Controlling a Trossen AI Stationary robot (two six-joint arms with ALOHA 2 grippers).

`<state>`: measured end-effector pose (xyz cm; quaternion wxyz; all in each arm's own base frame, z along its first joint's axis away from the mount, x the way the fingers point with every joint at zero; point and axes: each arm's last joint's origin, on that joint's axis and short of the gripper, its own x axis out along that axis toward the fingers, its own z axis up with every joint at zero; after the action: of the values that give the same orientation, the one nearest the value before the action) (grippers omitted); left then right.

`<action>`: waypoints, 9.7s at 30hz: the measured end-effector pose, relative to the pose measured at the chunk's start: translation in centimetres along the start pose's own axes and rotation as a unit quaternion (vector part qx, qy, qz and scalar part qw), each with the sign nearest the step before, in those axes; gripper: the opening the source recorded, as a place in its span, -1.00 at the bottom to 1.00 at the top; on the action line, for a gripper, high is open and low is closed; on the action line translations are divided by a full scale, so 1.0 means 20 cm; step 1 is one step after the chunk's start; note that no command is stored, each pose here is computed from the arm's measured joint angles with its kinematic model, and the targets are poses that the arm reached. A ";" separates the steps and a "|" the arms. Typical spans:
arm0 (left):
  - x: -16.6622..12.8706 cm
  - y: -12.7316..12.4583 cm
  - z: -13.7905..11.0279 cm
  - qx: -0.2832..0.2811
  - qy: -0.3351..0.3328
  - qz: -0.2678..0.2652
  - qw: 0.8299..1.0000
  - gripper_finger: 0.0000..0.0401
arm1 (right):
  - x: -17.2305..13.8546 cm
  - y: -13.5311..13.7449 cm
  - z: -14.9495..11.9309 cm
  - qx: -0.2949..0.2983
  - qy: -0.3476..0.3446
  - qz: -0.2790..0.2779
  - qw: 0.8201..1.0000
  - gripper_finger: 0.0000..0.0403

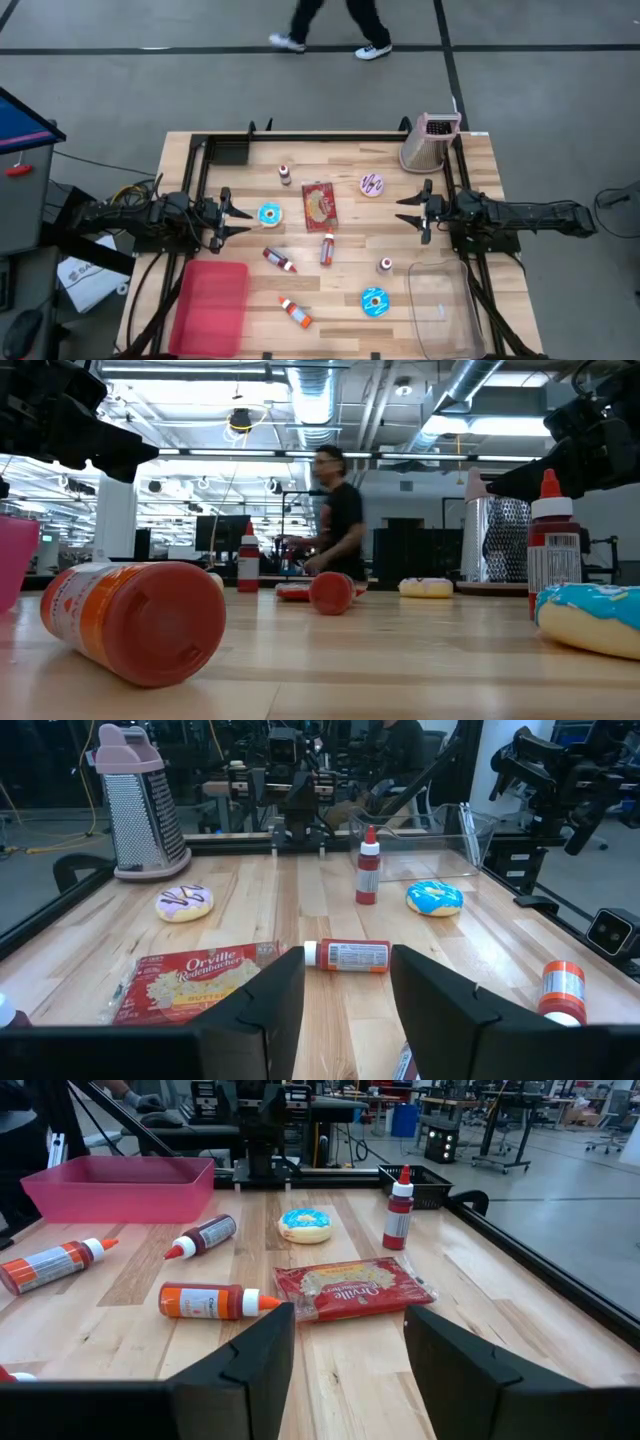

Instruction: Pick & Place Food Item

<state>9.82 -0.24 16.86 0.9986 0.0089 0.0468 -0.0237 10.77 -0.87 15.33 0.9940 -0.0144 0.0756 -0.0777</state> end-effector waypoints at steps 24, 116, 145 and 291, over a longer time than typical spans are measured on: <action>0.00 0.00 0.00 0.000 0.000 0.000 1.000 -0.28 | 0.00 0.00 0.00 0.000 0.000 0.000 1.000 -0.09; 0.18 -0.21 0.73 -0.230 0.434 0.092 0.866 0.14 | -0.59 -0.12 1.09 0.357 -0.106 -0.093 0.923 0.00; 0.62 -0.09 0.47 0.017 0.455 0.006 0.891 0.37 | -0.61 -0.13 1.16 0.329 -0.165 -0.069 0.927 0.00; 0.04 1.03 0.44 -0.322 0.335 0.562 0.684 -0.46 | -0.50 -0.12 1.19 0.356 -0.157 -0.073 0.918 -0.11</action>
<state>12.43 20.02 25.95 0.6839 -0.2816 0.3687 0.5631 4.39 -1.20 40.49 0.9241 0.3231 -0.1154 -0.1682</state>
